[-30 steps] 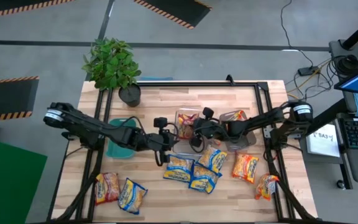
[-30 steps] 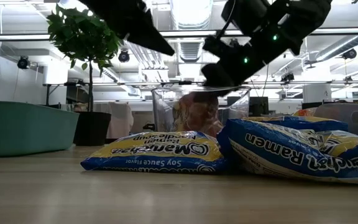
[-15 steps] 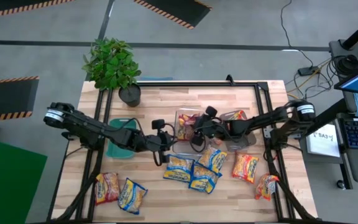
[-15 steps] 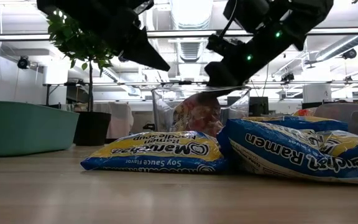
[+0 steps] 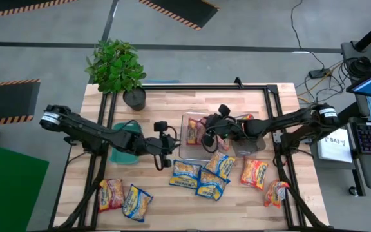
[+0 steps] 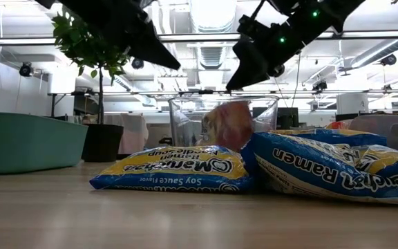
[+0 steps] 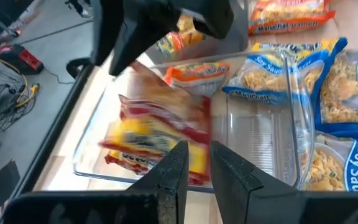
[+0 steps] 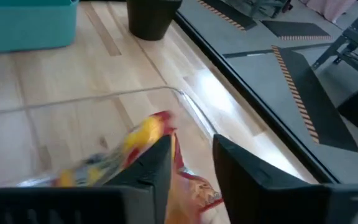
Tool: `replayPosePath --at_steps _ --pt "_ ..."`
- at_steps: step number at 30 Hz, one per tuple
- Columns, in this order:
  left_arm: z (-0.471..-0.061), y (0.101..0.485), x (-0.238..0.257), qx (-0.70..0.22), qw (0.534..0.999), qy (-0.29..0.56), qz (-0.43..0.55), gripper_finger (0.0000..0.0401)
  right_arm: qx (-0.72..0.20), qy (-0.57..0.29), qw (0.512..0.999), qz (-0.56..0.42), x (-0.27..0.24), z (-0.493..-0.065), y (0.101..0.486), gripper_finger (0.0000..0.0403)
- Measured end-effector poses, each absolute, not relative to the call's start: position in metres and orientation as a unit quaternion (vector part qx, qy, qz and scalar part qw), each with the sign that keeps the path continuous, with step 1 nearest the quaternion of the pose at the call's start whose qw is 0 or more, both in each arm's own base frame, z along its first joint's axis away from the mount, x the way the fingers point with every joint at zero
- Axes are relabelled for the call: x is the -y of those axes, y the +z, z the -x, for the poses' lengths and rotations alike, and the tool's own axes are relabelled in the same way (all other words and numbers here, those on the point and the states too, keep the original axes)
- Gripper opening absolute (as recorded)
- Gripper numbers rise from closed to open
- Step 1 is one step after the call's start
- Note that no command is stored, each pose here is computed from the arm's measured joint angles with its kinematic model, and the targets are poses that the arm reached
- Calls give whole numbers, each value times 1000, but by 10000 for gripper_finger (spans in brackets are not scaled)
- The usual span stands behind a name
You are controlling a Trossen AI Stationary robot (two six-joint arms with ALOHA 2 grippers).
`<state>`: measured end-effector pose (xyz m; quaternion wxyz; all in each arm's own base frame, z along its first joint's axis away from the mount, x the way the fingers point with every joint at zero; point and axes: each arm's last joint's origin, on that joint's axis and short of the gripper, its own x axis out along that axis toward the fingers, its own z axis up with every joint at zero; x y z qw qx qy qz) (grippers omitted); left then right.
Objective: Sort Maruchan noodles
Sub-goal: Put the red noodle pack into the transparent bin
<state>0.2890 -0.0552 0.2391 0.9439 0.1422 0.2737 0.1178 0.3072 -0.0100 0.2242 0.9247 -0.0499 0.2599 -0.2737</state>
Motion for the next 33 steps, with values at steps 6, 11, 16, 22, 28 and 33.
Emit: replayPosePath --at_steps 6,11,16,22,28,33 --pt "-281 249 53 -257 949 121 -138 47 -281 -264 922 43 9 -316 212 57" --pt "-281 248 53 -263 947 121 -135 47 -279 -266 922 32 9 -317 216 54" --pt "-279 243 54 -277 944 117 -140 47 -305 -172 936 -45 5 -322 234 45" --pt "-279 242 54 -280 941 113 -152 47 -370 -131 914 -97 0 -336 229 12" --pt "-276 247 53 -277 938 106 -178 47 -456 -159 869 -108 2 -355 208 9" --pt "-263 266 50 -251 943 107 -190 47 -488 -196 844 -107 6 -373 196 9"
